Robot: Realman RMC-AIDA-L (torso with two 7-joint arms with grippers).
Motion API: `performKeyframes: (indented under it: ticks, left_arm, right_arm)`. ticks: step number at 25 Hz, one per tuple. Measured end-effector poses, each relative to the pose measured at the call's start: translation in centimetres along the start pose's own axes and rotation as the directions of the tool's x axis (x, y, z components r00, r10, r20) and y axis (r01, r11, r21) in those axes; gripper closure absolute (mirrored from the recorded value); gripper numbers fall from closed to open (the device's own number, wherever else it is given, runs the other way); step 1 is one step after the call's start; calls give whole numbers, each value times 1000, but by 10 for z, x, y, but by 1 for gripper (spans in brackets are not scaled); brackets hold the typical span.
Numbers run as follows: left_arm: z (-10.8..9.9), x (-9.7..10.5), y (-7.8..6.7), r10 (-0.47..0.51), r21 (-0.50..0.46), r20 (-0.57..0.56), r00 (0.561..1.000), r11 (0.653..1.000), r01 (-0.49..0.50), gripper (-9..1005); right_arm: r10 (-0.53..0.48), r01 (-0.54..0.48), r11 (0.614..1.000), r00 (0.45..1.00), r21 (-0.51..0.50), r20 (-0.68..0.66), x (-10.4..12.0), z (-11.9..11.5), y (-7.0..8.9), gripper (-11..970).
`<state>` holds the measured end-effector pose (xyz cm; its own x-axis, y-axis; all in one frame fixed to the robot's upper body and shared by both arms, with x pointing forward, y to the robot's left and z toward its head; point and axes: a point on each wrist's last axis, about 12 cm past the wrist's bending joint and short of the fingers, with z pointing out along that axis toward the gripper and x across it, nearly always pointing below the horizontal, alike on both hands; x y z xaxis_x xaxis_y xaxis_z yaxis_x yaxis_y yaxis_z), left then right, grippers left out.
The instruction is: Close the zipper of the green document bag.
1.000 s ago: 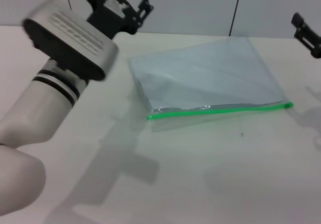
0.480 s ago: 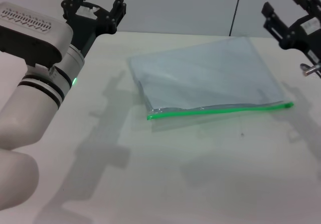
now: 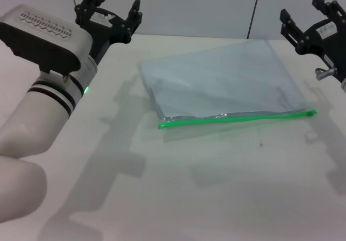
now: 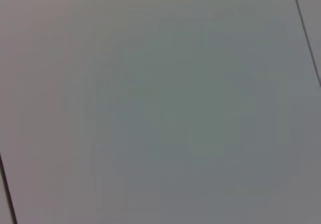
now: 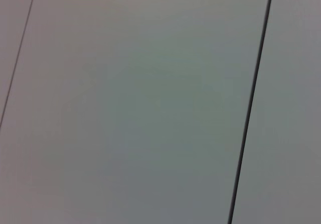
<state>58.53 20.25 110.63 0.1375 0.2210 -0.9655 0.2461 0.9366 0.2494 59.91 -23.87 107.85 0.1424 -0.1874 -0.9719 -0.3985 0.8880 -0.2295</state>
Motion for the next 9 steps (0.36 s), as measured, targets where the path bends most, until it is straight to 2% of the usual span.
performKeyframes:
  ticks: [9]
  left_arm:
    - [7,3,-4,33,32,-27,999,999,-32,301]
  right_arm:
    - [-8,8,1000,999,-7,-35,2,8,0,215]
